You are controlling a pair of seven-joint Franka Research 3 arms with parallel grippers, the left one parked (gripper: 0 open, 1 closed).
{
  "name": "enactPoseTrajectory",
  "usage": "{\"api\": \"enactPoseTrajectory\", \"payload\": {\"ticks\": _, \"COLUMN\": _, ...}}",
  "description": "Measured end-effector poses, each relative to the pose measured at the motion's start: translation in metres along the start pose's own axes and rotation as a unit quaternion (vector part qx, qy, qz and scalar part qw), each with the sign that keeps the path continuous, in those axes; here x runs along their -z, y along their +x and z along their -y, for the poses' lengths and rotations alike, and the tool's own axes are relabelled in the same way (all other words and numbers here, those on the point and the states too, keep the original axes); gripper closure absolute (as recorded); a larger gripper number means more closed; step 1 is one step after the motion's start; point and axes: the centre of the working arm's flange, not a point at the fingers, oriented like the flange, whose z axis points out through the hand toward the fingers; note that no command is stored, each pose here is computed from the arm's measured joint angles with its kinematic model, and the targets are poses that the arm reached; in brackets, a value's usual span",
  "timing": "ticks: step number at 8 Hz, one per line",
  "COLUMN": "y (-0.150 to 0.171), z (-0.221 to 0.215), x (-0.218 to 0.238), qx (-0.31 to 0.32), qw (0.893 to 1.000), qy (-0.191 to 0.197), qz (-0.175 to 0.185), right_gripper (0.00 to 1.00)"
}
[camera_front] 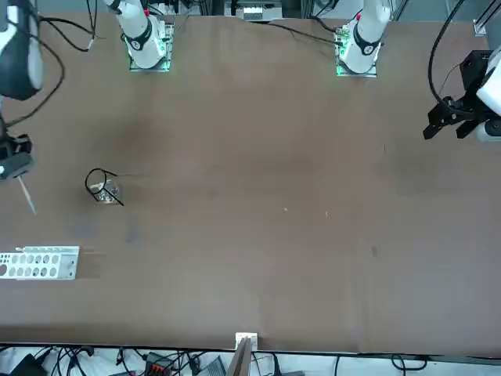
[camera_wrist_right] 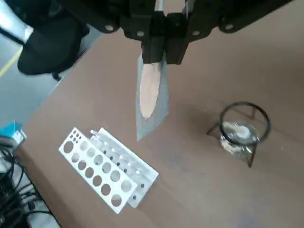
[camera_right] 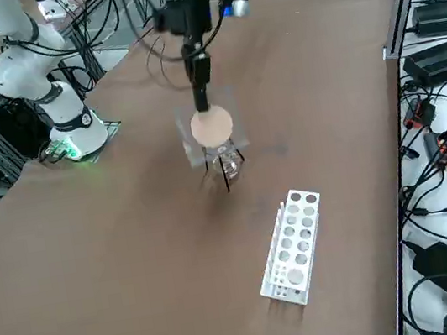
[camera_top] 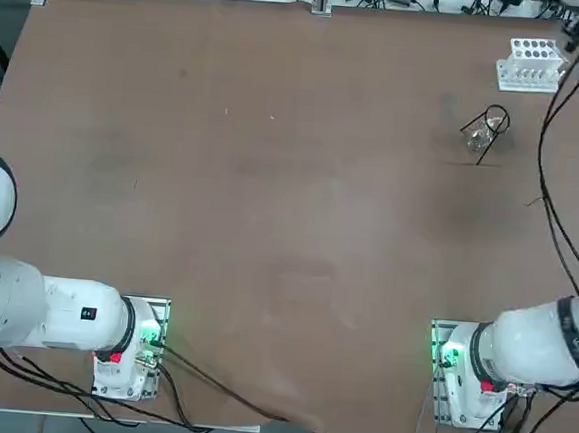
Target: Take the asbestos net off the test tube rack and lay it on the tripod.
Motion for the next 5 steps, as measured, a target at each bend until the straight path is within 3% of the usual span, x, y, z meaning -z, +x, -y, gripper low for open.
{"api": "enactPoseTrajectory", "payload": {"ticks": 2, "y": 0.047, "z": 0.069, "x": 0.001, "qx": -0.084, "qw": 0.995, "qy": -0.036, "qz": 0.043, "right_gripper": 0.98}}
{"api": "enactPoseTrajectory", "payload": {"ticks": 5, "y": 0.101, "z": 0.149, "x": -0.041, "qx": -0.154, "qw": 0.977, "qy": -0.117, "qz": 0.095, "right_gripper": 0.98}}
